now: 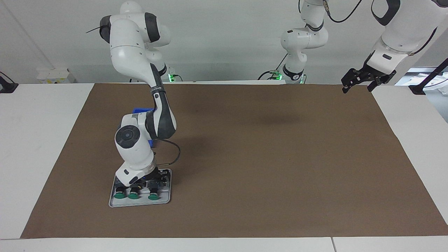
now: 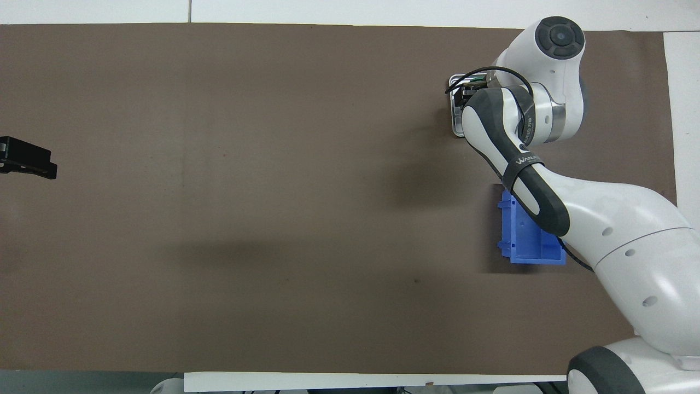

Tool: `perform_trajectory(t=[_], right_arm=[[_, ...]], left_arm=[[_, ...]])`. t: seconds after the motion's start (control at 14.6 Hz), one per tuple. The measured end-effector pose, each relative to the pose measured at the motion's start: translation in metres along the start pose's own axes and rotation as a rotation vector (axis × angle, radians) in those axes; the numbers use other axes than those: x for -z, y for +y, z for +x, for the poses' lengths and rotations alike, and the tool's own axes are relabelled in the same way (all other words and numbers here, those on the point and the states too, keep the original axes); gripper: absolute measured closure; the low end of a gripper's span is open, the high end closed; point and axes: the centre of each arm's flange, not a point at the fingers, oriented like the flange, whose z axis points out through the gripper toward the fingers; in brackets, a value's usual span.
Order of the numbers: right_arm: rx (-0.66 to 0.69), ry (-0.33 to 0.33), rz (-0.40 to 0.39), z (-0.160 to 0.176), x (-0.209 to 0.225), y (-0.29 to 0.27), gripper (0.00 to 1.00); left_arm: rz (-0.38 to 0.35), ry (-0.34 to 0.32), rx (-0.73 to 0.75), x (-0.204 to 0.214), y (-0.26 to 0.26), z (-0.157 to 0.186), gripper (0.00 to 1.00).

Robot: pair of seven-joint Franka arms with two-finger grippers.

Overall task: Place and press button with both arms
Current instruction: 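Reach the right gripper to the metal tray and grasp a green button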

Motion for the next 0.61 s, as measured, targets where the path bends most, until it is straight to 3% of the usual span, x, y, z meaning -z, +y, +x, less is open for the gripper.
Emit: perform_trajectory(t=[0.14, 0.34, 0.61], right_arm=[[0.002, -0.002, 0.0, -0.001, -0.005, 0.002, 0.26], [0.004, 0.0, 0.001, 0.0, 0.0, 0.001, 0.59], [0.015, -0.045, -0.003, 0.0, 0.012, -0.006, 0.59]], left_arm=[[0.0, 0.0, 0.0, 0.0, 0.0, 0.0, 0.0], [0.0, 0.002, 0.0, 0.0, 0.0, 0.0, 0.0], [0.0, 0.003, 0.0, 0.0, 0.0, 0.0, 0.0]])
